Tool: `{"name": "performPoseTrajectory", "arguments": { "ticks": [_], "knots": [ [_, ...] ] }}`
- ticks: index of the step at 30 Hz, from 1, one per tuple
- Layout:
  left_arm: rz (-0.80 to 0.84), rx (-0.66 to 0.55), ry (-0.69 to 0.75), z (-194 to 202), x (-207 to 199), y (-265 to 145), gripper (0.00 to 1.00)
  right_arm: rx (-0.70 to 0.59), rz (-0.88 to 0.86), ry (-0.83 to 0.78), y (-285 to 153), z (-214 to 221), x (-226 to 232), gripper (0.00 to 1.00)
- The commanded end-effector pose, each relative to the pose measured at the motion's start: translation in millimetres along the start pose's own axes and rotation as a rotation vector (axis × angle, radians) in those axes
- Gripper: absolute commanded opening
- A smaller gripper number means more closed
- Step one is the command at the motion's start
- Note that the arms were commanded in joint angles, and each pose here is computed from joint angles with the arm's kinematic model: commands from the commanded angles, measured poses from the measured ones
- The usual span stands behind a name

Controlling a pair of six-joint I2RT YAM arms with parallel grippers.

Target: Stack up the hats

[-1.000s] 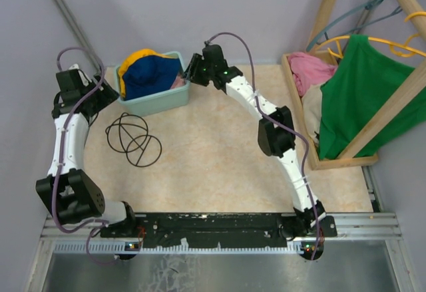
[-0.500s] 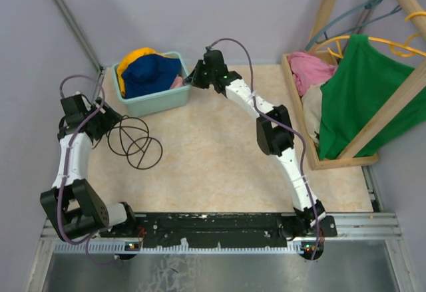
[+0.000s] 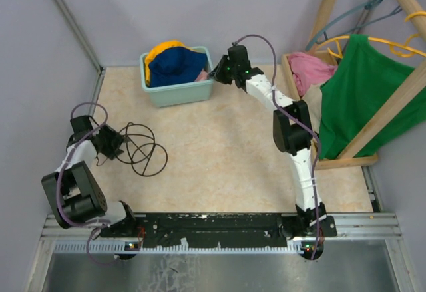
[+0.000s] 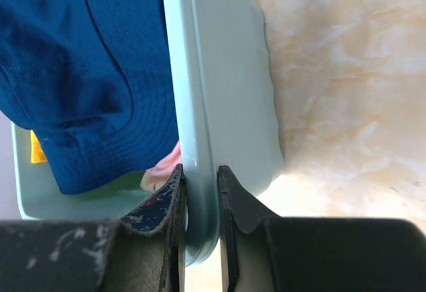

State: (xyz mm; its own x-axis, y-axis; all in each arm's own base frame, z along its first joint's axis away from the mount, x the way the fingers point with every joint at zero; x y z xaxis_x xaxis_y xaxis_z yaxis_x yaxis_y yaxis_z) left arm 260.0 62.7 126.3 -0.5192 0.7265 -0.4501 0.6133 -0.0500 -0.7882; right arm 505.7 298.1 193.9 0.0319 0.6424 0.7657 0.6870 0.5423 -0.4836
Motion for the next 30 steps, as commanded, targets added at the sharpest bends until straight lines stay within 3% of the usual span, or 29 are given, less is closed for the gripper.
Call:
{"name": "performPoseTrajectory", "arguments": {
  "ticks": [1, 10, 15, 19, 23, 30],
  "knots": [
    [0.093, 0.023, -0.054, 16, -2, 0, 0.6, -0.159, -0.118, 0.005, -48, -40, 41, 0.0],
    [0.051, 0.105, -0.071, 53, 9, -1, 0.6, -0.268, 0.011, -0.028, -69, -78, -9, 0.02],
    [0.04, 0.117, -0.079, 65, 13, 8, 0.59, -0.302, 0.024, -0.13, -89, -86, -2, 0.45],
    [0.05, 0.139, -0.062, 71, 1, 19, 0.59, -0.379, 0.018, -0.193, -119, -91, 8, 0.66],
    [0.079, 0.164, -0.038, 77, -20, 32, 0.59, -0.434, 0.041, -0.248, -146, -94, 14, 0.76],
    [0.141, 0.227, 0.031, 90, -71, 56, 0.59, -0.489, 0.084, -0.282, -193, -86, 14, 0.77]
  ]
}}
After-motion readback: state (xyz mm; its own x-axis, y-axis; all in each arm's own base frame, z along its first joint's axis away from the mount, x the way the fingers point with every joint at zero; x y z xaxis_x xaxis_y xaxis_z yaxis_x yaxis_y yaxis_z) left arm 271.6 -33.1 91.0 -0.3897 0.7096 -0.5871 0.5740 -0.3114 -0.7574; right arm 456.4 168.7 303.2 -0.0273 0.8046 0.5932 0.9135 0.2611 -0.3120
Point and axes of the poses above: each gripper's point midway between its finger pads, its own y axis out along the fingers, its own x axis along the line the jaws close on, z = x × y, the point moved 8 cm from there along -y, back along the fingers, and after that the axes turned 9 degrees about y, right-handed, at the moved point
